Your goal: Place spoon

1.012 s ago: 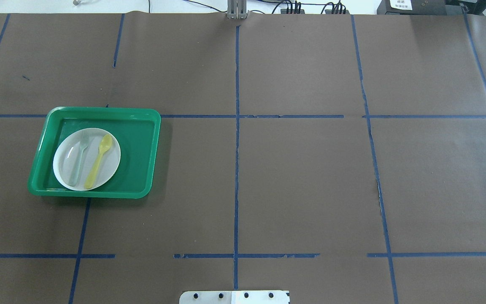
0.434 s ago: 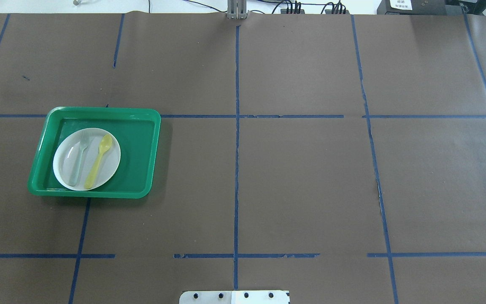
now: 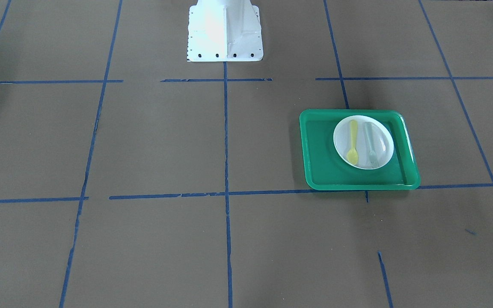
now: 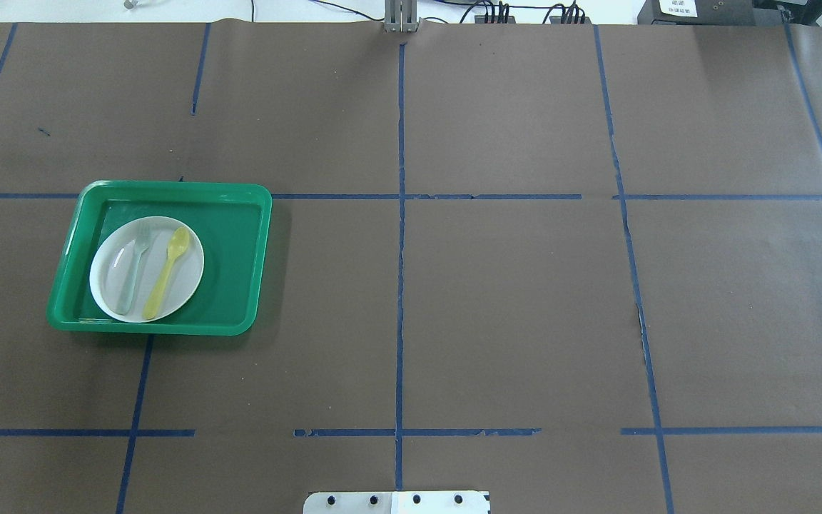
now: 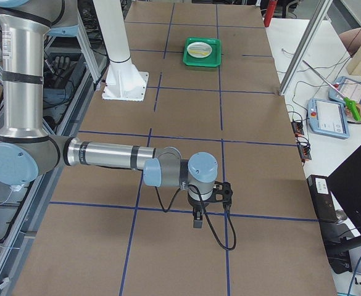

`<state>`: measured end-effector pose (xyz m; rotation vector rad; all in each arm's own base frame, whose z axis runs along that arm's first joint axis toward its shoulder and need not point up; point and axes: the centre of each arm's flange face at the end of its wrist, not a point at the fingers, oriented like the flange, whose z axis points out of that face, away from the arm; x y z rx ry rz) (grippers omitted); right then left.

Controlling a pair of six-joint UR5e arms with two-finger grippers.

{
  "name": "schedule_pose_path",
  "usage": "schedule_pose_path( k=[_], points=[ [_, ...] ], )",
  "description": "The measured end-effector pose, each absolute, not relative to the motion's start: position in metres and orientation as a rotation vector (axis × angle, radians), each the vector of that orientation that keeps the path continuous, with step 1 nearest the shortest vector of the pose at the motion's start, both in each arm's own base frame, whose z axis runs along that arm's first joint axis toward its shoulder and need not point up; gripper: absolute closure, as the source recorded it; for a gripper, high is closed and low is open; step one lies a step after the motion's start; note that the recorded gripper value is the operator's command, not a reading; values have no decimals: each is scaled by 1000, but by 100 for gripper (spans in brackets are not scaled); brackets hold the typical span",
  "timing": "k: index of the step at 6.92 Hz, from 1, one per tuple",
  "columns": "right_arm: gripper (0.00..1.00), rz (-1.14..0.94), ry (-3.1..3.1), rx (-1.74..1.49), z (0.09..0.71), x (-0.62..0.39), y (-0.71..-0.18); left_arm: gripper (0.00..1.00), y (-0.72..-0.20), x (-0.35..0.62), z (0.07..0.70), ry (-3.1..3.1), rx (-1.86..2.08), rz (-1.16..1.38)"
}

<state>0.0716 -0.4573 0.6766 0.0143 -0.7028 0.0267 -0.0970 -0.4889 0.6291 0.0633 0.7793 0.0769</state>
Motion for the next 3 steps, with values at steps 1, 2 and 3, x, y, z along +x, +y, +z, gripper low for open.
schedule_pose_path(
  k=[1, 2, 3],
  points=[
    [0, 27, -703, 14, 677, 72, -457, 0, -495, -93, 617, 787, 113, 92],
    [0, 27, -703, 15, 676, 72, -457, 1, -505, -70, 599, 817, 160, 110],
    [0, 26, -703, 15, 676, 72, -457, 1, -516, -24, 580, 858, 182, 140]
  ],
)
